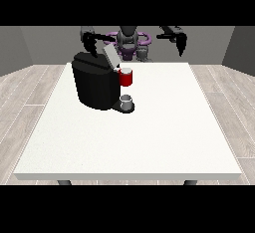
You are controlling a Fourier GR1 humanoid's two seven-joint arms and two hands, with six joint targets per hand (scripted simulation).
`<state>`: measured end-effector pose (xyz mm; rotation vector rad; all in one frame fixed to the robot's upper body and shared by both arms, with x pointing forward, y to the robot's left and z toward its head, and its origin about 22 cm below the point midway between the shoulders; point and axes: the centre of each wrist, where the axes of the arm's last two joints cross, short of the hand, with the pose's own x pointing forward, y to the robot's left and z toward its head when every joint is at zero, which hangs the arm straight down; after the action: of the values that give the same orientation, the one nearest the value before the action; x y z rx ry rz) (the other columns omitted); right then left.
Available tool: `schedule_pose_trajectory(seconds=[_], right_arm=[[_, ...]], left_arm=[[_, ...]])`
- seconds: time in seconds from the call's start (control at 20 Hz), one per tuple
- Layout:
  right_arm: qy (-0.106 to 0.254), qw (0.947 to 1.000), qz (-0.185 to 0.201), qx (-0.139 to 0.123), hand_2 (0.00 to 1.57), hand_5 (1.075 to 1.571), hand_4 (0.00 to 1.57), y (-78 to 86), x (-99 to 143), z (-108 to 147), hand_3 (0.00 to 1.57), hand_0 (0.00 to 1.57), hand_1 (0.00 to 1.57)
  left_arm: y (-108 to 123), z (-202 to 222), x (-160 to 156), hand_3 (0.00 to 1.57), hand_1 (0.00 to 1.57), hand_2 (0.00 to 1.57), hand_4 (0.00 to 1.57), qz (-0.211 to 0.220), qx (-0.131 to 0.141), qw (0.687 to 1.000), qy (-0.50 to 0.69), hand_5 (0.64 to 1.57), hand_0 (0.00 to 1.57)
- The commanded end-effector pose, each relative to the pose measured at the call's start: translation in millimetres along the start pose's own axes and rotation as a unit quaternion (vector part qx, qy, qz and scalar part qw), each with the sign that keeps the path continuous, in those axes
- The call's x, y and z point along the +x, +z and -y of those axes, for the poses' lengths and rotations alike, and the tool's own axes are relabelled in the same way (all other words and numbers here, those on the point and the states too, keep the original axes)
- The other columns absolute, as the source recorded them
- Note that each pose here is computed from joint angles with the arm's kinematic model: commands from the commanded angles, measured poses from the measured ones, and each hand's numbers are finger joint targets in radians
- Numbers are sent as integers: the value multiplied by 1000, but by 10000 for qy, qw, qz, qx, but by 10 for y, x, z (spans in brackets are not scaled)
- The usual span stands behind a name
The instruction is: Insert the coffee pod into the coffee machine and close the lid
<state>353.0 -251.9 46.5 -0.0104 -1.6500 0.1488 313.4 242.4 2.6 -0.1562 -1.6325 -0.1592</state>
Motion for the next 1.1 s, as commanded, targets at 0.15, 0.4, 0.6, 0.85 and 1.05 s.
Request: schedule_pose_trajectory(seconds=[0.15,0.4,0.6,0.85,1.05], right_arm=[[251,9991,160,288,0,1571,0,-302,295,-254,0,0,0],[312,9986,385,190,0,1571,0,-295,129,-103,0,0,0],[203,9984,390,355,0,1571,0,-438,314,-191,0,0,0],[317,9977,254,535,0,1571,0,-279,-38,-339,0,0,0],[382,9968,470,518,0,1571,0,-417,170,-560,0,0,0]], left_arm=[[66,19,31,0,0,0,0,122,197,9997,-84,1571,0],[77,11,207,0,0,0,0,433,215,9987,-185,1571,0],[78,-161,277,0,0,0,0,251,265,9993,-94,1571,0],[99,-196,384,0,0,0,0,294,251,9990,-224,1571,0],[103,-140,282,0,0,0,0,372,278,9984,-316,1571,0]])
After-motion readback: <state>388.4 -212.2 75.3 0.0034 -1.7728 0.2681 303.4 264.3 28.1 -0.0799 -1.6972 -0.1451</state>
